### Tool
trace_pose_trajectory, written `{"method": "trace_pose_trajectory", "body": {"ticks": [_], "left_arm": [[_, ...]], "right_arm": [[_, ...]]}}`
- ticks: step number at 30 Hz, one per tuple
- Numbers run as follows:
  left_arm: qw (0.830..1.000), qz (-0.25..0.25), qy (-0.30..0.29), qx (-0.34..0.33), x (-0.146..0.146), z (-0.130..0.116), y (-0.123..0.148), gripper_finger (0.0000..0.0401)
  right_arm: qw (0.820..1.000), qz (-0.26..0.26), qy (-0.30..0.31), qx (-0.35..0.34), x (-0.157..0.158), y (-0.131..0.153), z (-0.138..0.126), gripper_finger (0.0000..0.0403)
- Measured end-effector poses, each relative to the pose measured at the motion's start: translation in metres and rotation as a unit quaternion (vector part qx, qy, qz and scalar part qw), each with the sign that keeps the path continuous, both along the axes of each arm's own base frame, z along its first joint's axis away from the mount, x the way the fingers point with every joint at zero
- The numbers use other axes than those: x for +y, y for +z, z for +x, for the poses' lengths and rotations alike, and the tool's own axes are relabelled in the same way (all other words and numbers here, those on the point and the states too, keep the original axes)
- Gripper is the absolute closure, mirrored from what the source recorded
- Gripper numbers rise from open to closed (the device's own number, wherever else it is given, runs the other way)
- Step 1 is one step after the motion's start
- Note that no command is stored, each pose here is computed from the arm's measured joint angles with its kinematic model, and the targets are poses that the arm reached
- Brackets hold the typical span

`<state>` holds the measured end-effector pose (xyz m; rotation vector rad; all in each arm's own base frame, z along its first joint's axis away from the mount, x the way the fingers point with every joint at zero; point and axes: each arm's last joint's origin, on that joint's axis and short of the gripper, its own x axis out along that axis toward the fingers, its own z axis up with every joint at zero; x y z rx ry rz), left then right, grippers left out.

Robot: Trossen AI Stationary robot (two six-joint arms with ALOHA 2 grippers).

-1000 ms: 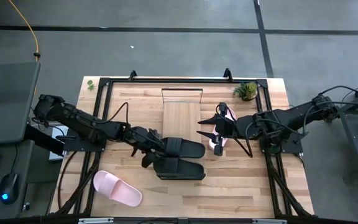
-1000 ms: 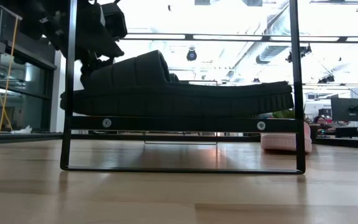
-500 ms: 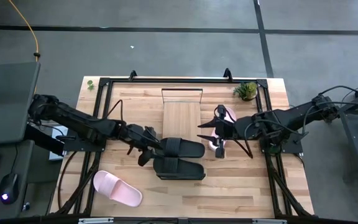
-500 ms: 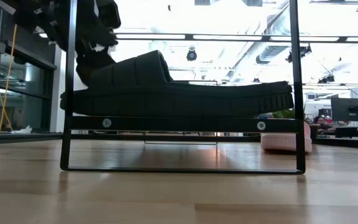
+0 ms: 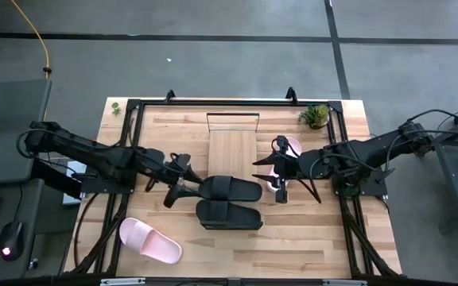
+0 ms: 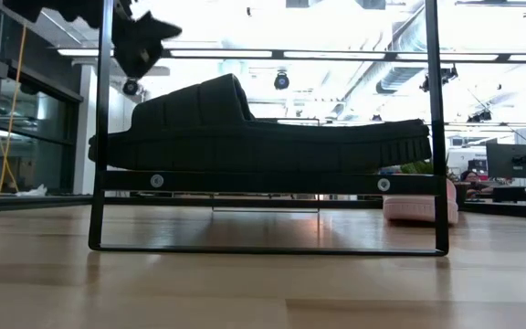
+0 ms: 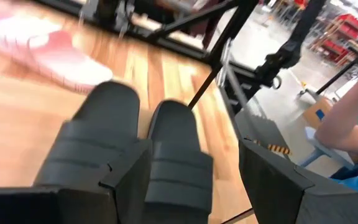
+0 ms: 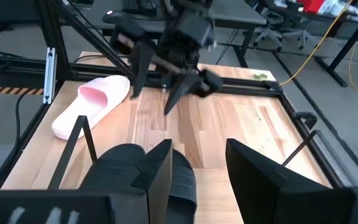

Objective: Pick and place slides into the shelf
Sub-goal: Put the top pink slipper on the shelf

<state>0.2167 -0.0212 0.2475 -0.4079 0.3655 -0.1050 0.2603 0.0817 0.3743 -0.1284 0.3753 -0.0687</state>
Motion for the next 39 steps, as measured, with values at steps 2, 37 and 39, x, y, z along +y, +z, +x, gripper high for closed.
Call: {"method": "trace_pose_trajectory", "body": {"ticks": [2, 37, 39], "left_arm": [[1.000, 0.007, -0.003, -0.019, 0.000, -0.004, 0.006, 0.0178], [0.990, 0.024, -0.009, -0.137, 0.004, -0.044, 0.046, 0.0178], [0.990, 0.026, -0.010, -0.138, 0.004, -0.044, 0.047, 0.0178]], "right_arm": [[1.000, 0.003, -0.002, 0.003, 0.000, -0.001, 0.000, 0.0260], [0.930, 0.033, -0.310, 0.193, -0.034, -0.057, -0.025, 0.0260], [0.927, 0.029, -0.313, 0.203, -0.032, -0.062, -0.022, 0.0260]]}}
